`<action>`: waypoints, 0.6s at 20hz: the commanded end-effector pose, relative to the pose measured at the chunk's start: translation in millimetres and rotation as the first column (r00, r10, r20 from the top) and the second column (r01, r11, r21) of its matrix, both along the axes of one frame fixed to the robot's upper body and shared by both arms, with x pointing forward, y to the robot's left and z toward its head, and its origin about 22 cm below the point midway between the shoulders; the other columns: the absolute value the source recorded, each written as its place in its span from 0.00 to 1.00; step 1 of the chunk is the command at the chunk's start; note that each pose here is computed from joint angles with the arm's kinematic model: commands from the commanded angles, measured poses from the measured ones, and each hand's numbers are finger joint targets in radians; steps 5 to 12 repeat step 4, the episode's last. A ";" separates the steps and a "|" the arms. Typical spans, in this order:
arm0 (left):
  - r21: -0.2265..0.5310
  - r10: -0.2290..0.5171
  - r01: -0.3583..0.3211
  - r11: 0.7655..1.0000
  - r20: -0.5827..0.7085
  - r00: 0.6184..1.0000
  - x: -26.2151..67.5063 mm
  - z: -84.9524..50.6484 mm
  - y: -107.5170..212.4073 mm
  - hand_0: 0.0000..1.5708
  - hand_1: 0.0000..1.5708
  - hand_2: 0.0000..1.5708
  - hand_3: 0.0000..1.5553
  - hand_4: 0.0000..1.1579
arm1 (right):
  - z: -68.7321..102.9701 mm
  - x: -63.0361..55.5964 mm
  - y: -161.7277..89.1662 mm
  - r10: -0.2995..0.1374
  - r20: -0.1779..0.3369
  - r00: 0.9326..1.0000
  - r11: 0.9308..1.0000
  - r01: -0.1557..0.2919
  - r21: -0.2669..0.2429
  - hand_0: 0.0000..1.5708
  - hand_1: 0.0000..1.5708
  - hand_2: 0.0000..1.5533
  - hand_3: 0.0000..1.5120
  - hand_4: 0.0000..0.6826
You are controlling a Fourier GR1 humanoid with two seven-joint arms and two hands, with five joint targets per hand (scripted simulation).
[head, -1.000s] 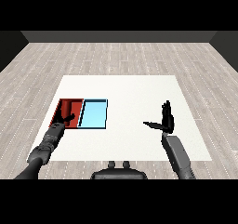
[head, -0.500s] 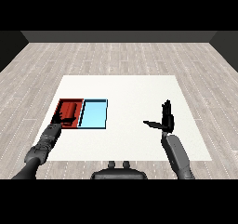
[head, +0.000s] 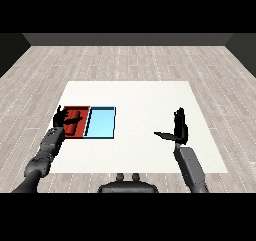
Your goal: Pick the red can and put it in the red box
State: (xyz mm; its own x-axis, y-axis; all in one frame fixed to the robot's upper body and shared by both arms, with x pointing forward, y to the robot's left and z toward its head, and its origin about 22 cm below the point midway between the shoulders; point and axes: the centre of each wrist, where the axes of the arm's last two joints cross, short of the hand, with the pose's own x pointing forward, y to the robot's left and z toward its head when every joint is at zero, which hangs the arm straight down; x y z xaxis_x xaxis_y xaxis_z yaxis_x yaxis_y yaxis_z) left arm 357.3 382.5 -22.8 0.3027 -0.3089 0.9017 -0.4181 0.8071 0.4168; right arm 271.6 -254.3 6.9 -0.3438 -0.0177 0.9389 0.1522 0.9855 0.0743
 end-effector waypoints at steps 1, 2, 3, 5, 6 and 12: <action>-0.065 -0.106 0.124 0.990 0.229 0.968 -7.8 2.5 9.4 0.14 0.14 0.00 0.00 0.00 | 3.8 0.0 -13.1 0.037 0.019 0.999 0.999 -0.037 -0.005 0.00 0.00 0.00 0.00 0.00; -0.048 -0.153 0.170 0.984 0.244 0.958 12.3 12.8 -18.9 0.70 0.70 0.74 0.00 0.00 | 9.1 -7.2 -6.9 0.033 0.033 0.999 0.999 -0.034 0.015 0.00 0.00 0.00 0.00 0.00; -0.112 -0.218 0.269 0.957 0.336 0.916 14.6 7.7 -36.5 0.00 0.00 0.00 0.00 0.00 | 7.0 -1.5 0.4 0.068 0.014 0.998 0.998 -0.068 0.004 0.00 0.00 0.00 0.00 0.00; -0.112 -0.203 0.254 0.961 0.343 0.917 3.4 -2.8 -32.0 0.00 0.00 0.00 0.00 0.00 | -10.1 -22.2 -1.0 0.092 0.023 0.996 0.996 -0.092 0.002 0.00 0.00 0.00 0.00 0.00; -0.112 -0.203 0.254 0.961 0.343 0.917 3.4 -2.8 -32.0 0.00 0.00 0.00 0.00 0.00 | -10.1 -22.2 -1.0 0.092 0.023 0.996 0.996 -0.092 0.002 0.00 0.00 0.00 0.00 0.00; -0.112 -0.203 0.254 0.961 0.343 0.917 3.4 -2.8 -32.0 0.00 0.00 0.00 0.00 0.00 | -10.1 -22.2 -1.0 0.092 0.023 0.996 0.996 -0.092 0.002 0.00 0.00 0.00 0.00 0.00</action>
